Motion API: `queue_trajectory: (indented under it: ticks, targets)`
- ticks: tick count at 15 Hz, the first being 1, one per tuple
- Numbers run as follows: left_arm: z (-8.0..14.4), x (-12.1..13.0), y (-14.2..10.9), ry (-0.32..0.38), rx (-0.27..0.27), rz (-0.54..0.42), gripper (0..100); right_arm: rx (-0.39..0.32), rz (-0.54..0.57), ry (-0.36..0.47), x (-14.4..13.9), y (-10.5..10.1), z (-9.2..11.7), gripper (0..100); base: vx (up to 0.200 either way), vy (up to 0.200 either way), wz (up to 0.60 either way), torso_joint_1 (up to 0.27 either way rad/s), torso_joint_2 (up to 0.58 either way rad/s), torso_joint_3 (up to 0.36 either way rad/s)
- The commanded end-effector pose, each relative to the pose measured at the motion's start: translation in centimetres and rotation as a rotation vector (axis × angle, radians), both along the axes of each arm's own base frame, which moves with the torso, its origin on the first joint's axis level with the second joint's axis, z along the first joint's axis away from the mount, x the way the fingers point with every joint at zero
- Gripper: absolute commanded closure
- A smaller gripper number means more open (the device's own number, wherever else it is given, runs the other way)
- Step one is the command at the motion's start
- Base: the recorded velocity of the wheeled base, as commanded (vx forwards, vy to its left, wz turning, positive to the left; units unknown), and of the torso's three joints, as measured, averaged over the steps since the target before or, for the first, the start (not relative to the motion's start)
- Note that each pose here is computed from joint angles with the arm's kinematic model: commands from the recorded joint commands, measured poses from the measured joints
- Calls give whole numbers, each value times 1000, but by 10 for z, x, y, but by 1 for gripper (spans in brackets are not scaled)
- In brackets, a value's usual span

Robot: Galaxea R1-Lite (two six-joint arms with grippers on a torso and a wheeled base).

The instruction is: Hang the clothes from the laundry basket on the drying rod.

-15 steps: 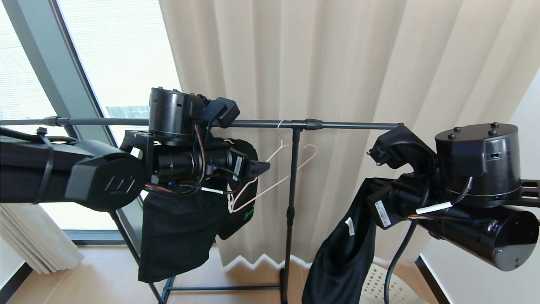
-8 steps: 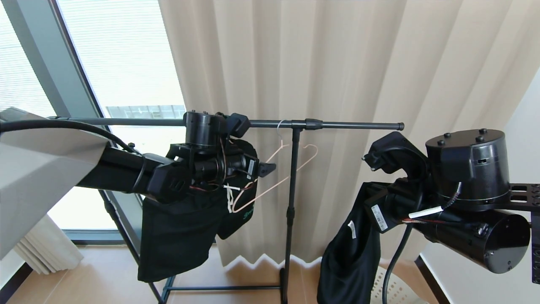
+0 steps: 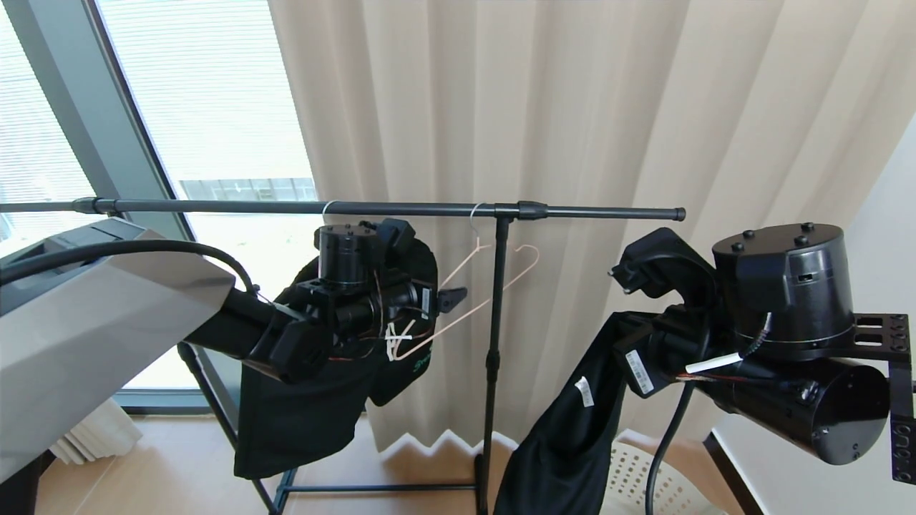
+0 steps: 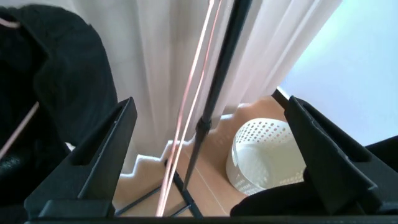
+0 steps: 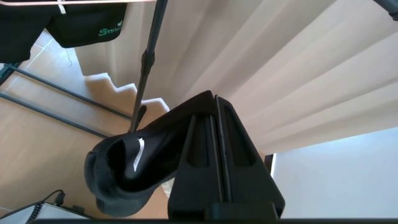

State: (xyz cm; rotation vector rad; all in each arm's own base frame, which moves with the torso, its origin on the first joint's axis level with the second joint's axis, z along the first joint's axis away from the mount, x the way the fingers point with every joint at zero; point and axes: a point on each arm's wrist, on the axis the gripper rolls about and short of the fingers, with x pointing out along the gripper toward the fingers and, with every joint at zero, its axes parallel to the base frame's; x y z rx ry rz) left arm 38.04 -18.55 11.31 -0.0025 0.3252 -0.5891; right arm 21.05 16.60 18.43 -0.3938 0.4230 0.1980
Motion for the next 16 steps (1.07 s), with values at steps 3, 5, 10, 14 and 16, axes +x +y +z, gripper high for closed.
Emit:
queue_trajectory:
  ticks: [3,5,10,14,16]
  targets:
    - [-20,7,2,30,17,20,0,1,1,-1,-1,-1,0,100,0,0,0,0,0,0]
    - [-31,12,1,16,15,40,0,-2,1,2,-2,-1,-1,100,0,0,0,0,0,0]
    - [-48,19,-6,8,15,58,0,19,-1,-27,-2,-1,0,100,0,0,0,0,0,0]
    - [-48,21,-7,3,13,58,0,16,1,-24,-2,-1,-1,100,0,0,0,0,0,0]
    - [-49,21,-7,5,15,61,0,16,1,-24,-2,-1,-1,100,0,0,0,0,0,0]
